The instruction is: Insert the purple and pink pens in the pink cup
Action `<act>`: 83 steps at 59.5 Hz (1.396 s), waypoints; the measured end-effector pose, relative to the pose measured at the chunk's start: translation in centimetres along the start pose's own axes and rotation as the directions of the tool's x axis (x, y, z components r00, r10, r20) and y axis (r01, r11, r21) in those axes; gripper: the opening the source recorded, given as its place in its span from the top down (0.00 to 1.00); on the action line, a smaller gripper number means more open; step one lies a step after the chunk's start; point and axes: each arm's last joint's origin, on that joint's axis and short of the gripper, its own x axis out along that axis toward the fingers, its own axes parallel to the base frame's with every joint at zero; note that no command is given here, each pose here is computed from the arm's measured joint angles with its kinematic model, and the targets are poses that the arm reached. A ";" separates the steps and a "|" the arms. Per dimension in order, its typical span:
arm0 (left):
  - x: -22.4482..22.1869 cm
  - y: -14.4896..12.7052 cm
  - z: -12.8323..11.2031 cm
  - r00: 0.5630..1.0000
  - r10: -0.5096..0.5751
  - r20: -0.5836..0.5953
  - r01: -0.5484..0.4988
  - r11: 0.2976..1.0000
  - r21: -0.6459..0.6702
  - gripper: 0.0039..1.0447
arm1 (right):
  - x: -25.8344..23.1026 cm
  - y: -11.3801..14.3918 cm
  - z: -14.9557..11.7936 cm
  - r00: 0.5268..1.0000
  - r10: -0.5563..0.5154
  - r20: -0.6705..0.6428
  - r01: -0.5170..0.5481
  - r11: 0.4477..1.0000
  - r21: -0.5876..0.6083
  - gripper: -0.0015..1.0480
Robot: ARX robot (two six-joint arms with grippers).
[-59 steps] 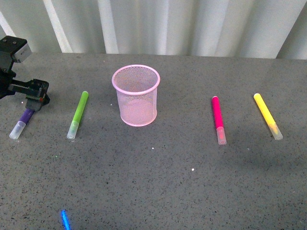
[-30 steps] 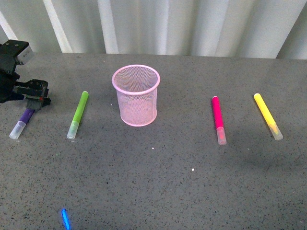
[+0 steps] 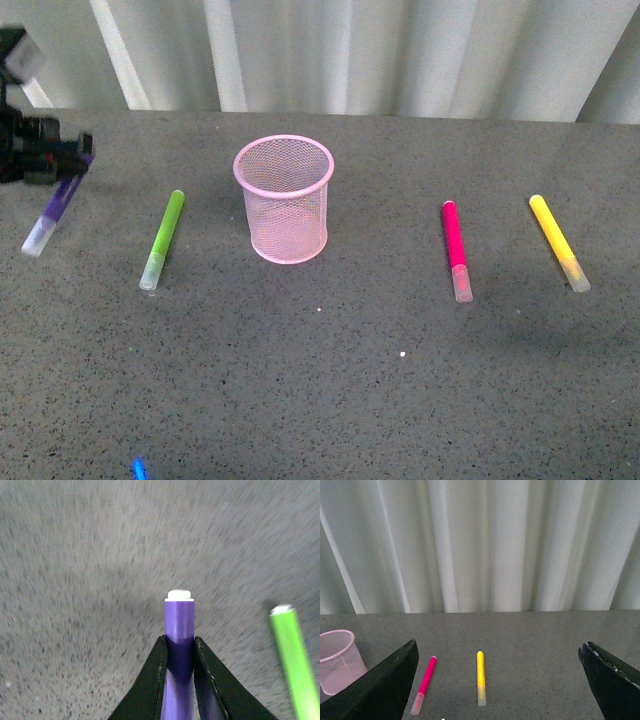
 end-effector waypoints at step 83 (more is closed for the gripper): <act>-0.4 -19.8 0.9 0.830 0.046 0.555 0.043 0.988 -0.146 0.89 | 0.0 0.0 0.0 1.000 0.000 0.000 0.000 1.000 0.000 0.07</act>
